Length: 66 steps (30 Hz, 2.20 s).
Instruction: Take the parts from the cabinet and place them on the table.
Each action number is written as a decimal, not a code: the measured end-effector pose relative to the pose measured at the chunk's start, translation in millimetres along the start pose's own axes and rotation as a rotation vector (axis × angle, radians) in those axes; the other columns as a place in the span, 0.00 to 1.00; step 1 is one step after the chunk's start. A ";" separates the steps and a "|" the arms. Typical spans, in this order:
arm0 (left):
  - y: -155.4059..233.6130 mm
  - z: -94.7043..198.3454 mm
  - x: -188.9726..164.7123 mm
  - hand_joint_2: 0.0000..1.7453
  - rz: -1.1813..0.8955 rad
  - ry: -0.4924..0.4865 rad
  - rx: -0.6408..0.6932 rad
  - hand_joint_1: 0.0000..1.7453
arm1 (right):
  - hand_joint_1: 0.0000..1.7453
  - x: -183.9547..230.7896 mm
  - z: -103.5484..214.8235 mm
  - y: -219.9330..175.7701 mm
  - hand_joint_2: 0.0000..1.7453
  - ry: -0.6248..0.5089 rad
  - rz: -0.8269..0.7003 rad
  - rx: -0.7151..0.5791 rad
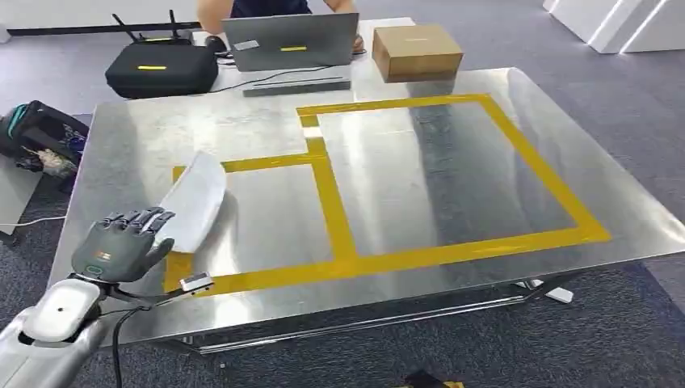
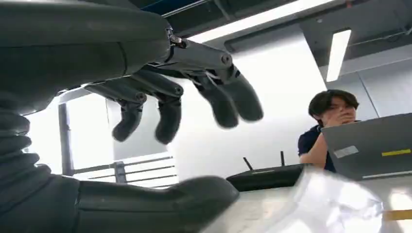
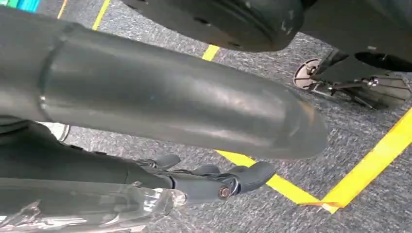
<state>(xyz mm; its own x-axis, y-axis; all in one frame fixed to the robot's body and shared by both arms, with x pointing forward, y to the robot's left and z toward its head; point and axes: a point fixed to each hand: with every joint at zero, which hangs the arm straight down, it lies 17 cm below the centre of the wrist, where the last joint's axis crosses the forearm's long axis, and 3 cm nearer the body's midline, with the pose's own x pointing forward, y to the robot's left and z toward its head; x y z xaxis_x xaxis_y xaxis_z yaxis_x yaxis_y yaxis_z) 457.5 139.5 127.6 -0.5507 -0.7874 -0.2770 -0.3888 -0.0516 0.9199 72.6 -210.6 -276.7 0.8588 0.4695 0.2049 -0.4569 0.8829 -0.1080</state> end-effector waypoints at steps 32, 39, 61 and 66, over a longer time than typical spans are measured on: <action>-2.7 7.5 -26.0 0.00 0.004 0.073 -0.018 0.00 | 0.00 2.9 1.2 8.1 0.00 -0.008 0.007 0.014; -8.3 13.7 -23.7 0.00 0.010 0.073 -0.035 0.00 | 0.00 -1.2 1.5 8.8 0.00 -0.002 0.006 0.015; -9.4 18.2 -34.2 0.00 0.009 0.099 -0.037 0.00 | 0.00 6.0 -0.1 1.2 0.00 -0.005 0.005 0.004; -14.1 24.0 -33.2 0.00 0.010 0.099 -0.049 0.00 | 0.00 3.7 0.1 1.7 0.00 0.002 0.005 0.006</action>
<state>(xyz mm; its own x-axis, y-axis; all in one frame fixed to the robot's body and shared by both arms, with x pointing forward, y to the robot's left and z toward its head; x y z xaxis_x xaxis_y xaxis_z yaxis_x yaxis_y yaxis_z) 463.5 181.1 117.1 -0.4780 -0.8445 -0.2415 -0.3463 -0.0715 0.9354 75.0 -207.3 -276.1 0.8569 0.4739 0.2027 -0.4626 0.8806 -0.1031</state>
